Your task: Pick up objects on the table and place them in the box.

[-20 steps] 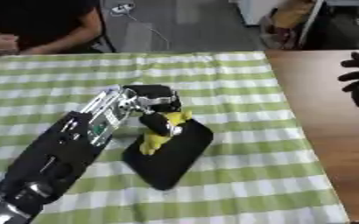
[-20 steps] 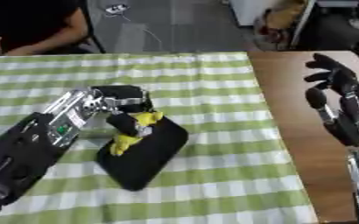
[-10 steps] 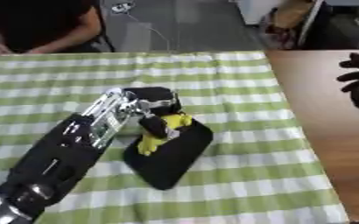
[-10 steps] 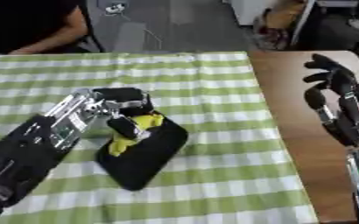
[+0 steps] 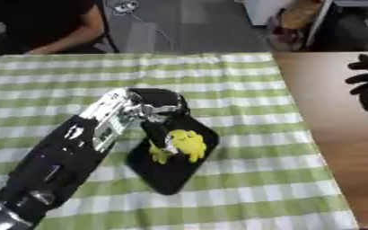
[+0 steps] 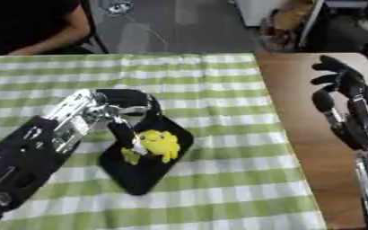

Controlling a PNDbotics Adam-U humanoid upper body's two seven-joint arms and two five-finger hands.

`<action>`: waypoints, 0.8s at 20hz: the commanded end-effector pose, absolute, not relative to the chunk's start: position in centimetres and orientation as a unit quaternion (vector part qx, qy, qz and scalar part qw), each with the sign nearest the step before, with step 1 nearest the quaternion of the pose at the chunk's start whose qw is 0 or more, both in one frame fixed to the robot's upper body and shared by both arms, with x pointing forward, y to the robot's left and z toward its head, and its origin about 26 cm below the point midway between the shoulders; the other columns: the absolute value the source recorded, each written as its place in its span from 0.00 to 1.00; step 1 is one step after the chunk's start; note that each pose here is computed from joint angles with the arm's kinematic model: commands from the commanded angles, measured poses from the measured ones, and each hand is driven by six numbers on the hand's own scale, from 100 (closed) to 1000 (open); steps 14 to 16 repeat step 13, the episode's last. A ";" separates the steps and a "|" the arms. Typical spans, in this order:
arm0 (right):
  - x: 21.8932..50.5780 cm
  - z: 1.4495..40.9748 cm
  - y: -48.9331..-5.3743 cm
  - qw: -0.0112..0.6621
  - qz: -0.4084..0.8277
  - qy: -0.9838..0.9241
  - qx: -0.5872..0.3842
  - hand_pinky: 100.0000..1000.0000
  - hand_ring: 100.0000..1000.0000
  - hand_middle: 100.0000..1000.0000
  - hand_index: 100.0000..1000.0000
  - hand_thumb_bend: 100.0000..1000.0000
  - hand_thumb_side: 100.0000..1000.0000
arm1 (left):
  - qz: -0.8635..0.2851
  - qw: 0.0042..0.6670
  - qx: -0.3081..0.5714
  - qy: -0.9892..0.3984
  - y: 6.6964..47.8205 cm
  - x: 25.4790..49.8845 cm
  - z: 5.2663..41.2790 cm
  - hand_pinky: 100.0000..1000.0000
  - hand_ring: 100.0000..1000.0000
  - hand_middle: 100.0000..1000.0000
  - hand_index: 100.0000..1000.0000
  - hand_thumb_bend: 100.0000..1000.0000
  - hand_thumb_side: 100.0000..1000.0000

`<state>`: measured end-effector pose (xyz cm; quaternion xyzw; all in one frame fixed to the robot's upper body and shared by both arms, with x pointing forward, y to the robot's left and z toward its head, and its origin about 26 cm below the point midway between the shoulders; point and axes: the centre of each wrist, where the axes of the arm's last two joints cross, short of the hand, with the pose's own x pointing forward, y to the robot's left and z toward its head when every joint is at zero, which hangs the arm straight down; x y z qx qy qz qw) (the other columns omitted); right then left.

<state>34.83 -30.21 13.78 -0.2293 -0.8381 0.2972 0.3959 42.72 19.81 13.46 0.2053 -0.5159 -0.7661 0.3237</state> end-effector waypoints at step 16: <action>34.9 15.0 -30.5 0.381 0.295 -0.843 -0.237 0.53 0.65 0.75 0.93 0.63 1.00 | -0.772 0.315 0.228 -0.502 20.7 43.0 15.0 0.89 0.95 0.99 1.00 1.00 0.51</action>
